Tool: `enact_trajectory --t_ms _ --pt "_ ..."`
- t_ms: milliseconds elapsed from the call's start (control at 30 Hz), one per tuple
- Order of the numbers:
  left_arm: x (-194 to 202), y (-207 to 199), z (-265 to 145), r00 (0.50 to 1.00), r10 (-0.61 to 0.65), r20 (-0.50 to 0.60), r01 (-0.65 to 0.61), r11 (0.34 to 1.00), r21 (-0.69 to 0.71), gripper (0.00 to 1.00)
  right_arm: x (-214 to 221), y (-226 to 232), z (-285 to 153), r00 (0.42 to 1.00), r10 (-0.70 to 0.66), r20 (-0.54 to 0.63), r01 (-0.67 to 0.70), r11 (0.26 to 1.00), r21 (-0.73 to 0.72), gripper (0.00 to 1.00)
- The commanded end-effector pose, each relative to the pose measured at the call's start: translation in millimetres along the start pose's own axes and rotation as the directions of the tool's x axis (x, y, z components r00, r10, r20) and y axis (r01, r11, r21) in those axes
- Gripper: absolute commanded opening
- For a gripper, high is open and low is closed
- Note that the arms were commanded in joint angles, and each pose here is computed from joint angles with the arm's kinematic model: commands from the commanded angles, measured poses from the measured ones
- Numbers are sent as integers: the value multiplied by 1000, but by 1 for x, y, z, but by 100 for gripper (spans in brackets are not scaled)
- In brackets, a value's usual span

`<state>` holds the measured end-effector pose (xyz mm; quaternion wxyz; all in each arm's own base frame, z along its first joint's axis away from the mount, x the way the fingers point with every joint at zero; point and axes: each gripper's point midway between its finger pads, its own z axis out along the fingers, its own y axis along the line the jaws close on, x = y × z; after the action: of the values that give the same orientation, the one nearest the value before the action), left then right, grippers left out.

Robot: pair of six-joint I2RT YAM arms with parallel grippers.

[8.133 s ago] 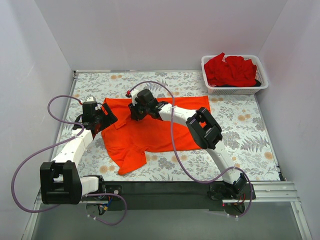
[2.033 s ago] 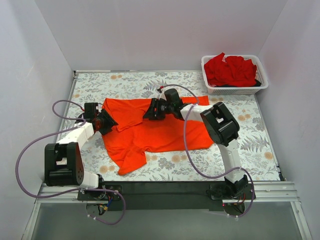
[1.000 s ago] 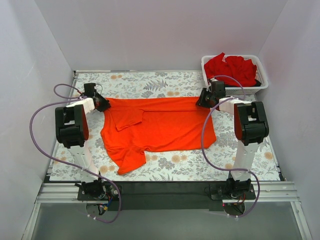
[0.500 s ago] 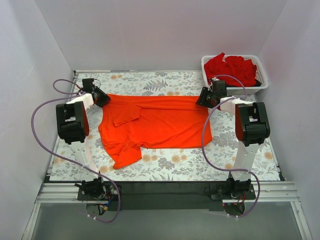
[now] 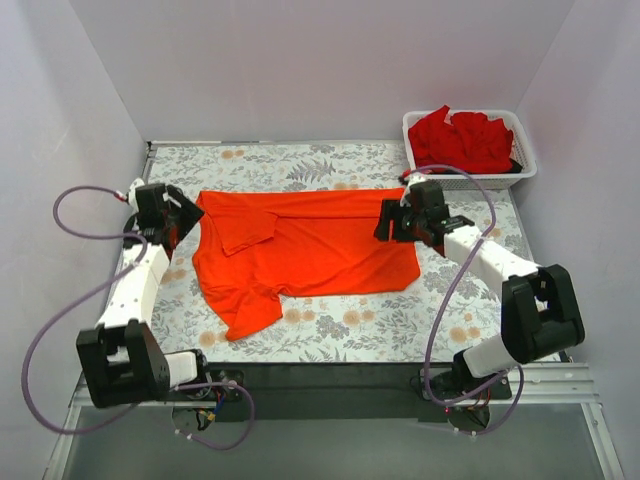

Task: Fold and stack the t-shirts
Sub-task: Fold the tshirt

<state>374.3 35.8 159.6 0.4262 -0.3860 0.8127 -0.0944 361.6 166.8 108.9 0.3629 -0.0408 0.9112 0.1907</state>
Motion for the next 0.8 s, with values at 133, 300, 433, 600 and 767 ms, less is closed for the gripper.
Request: enact_trajectory --t_ms 133,300,433,600,767 --pt "72 85 -29 994 14 -104 -35 979 -200 52 89 3 -26 983 -5 -182 4 1000 -7 63" --pt "84 87 -17 991 9 -136 -35 981 -190 26 102 -9 -26 980 -9 -196 16 999 31 56" --pt "80 80 -4 989 7 -151 -36 982 -187 14 98 -15 -28 984 -4 -178 13 998 53 48" --pt "83 76 16 983 11 -181 -46 981 -188 6 94 -24 -25 984 24 -175 -11 997 71 44" --pt "93 88 35 977 -1 -215 -54 967 -250 4 105 -41 -21 976 82 -203 -62 993 103 42"
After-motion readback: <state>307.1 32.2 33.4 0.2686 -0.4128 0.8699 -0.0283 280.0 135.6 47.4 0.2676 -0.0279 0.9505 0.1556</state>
